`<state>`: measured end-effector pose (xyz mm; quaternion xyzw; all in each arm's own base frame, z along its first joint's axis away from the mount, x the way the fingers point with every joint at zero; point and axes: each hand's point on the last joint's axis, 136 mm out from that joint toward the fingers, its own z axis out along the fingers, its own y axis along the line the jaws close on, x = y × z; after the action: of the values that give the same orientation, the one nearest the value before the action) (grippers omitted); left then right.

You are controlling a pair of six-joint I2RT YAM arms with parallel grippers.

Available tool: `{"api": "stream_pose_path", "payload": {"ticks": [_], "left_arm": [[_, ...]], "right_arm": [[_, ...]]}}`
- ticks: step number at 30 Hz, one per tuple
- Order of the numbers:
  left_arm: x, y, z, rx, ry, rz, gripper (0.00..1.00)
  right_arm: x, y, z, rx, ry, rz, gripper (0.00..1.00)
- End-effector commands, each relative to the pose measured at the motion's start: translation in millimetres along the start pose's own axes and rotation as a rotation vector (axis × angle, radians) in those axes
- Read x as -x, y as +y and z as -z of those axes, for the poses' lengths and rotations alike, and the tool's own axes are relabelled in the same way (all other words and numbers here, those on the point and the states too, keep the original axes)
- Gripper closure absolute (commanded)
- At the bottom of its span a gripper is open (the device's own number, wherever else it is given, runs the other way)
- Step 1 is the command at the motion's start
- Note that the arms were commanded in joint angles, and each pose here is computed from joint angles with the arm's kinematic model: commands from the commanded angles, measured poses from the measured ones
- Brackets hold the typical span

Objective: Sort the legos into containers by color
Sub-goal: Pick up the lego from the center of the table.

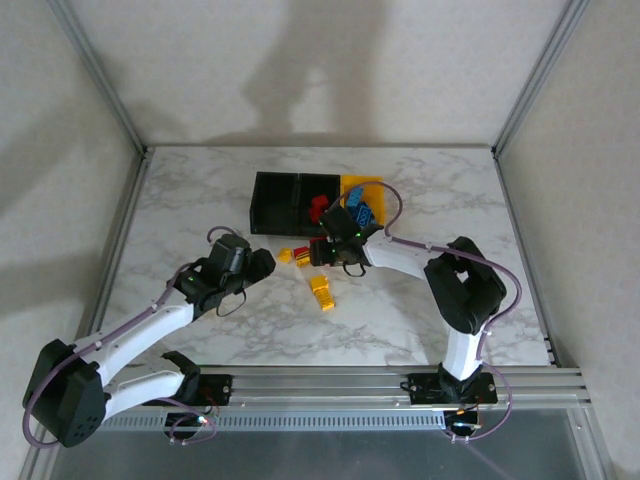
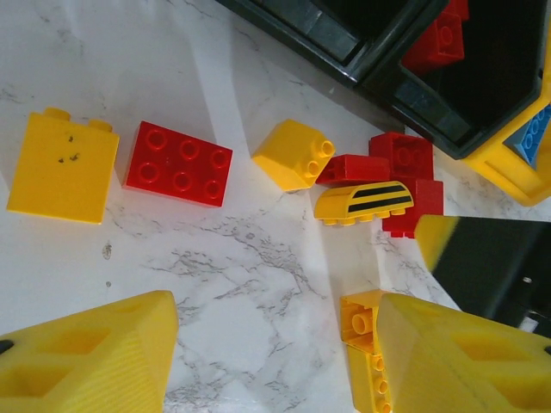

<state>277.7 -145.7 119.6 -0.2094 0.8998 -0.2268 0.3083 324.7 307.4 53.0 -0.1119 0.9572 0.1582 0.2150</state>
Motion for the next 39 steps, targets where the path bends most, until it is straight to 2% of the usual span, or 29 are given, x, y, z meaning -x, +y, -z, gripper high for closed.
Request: {"api": "stream_pose_path", "payload": {"ticks": [1,8,14,21,26,34,39], "left_arm": [[2,3,2,0.005,-0.011,0.012,0.37],[5,1,2,0.007,-0.015,0.010,0.37],[4,0,1,0.008,-0.010,0.011,0.37],[5,0,0,0.010,-0.010,0.011,0.37],[4,0,-2,0.010,-0.007,0.014,0.38],[4,-1,-2,0.007,-0.007,0.015,0.38],[3,-1,-5,0.005,-0.001,0.017,0.38]], "right_arm": [[13,4,-5,0.005,-0.017,0.027,0.39],[11,-4,-17,-0.014,0.003,0.033,0.42],[10,-12,-22,-0.034,0.011,0.035,0.49],[1,-18,-26,-0.040,0.038,0.040,0.50],[-3,-23,-24,-0.049,0.040,0.032,0.58],[-6,-42,-13,-0.096,0.027,-0.006,0.58],[3,-54,-6,-0.115,0.006,-0.021,0.66]]}}
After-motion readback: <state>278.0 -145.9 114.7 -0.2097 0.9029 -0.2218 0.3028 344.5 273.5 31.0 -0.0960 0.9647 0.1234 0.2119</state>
